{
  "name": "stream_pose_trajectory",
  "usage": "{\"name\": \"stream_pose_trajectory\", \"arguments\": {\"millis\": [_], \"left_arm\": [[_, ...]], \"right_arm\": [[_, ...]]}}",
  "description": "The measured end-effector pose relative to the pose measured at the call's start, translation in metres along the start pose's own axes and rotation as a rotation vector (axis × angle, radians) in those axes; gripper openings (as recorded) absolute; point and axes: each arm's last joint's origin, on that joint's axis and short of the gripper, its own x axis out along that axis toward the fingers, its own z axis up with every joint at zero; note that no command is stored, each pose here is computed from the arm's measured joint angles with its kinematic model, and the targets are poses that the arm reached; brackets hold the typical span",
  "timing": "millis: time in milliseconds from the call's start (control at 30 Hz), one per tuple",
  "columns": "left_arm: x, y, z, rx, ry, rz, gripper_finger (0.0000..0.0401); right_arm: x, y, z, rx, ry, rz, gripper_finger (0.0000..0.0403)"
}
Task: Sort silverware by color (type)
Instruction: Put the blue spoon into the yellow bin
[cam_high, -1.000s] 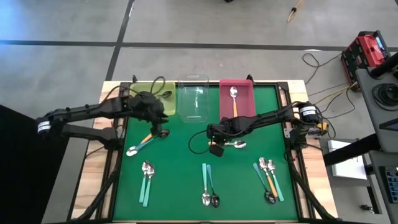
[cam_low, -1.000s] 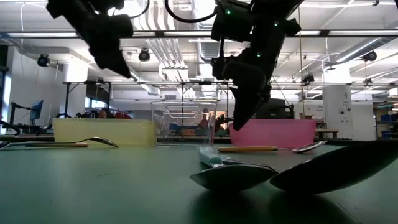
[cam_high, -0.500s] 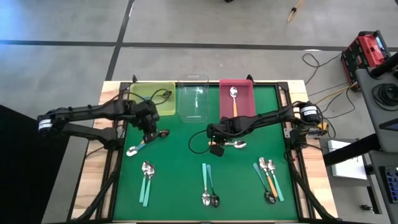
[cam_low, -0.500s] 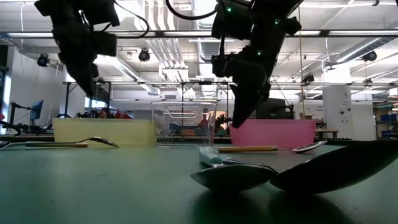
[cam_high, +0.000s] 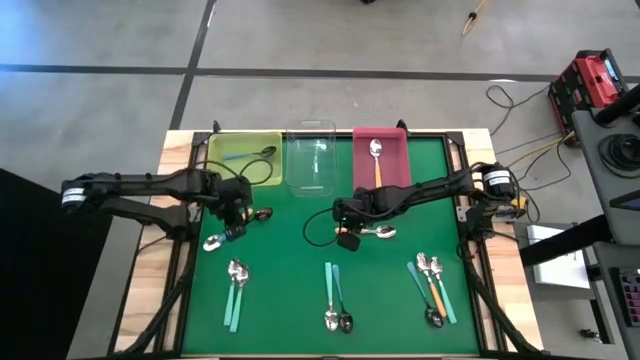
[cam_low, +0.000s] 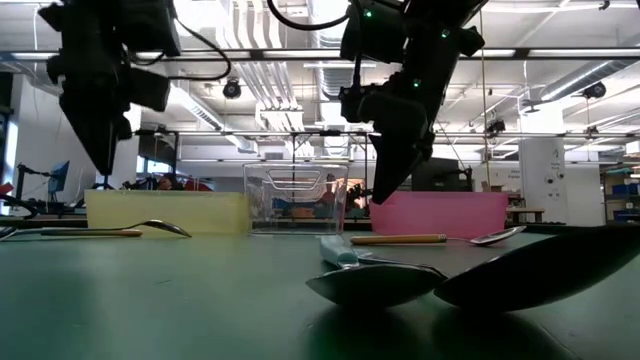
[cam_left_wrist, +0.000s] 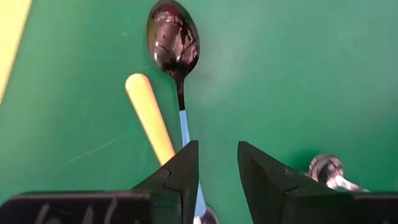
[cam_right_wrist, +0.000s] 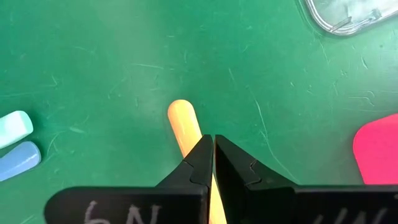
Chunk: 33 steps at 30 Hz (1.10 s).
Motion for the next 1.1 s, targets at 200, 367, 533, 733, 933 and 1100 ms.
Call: {"name": "stream_pose_trajectory", "arguments": {"millis": [200, 367, 533, 733, 933, 1100], "left_arm": [[0.021, 0.004, -0.004, -0.062, 0.026, 0.030, 0.0094], [0.029, 0.004, 0.000, -0.099, 0.027, 0.085, 0.0094], [0.040, -0.002, 0.006, -0.071, 0.036, 0.090, 0.0094], [0.049, -0.004, 0.009, -0.071, 0.049, 0.122, 0.0094], [0.052, -0.003, 0.012, -0.065, 0.035, 0.148, 0.0094], [0.057, -0.003, 0.014, -0.058, 0.031, 0.180, 0.0094]], "right_arm": [[0.000, 0.000, 0.000, -0.001, -0.001, 0.000, 0.0009], [0.000, 0.000, 0.001, -0.001, -0.009, 0.003, 0.0009], [0.000, 0.000, 0.001, 0.000, -0.015, 0.005, 0.0009], [0.000, 0.001, 0.002, -0.001, -0.016, 0.005, 0.0009], [0.000, 0.001, 0.002, -0.001, -0.016, 0.005, 0.0009], [0.000, 0.001, 0.002, 0.000, -0.018, 0.006, 0.0009]]}}
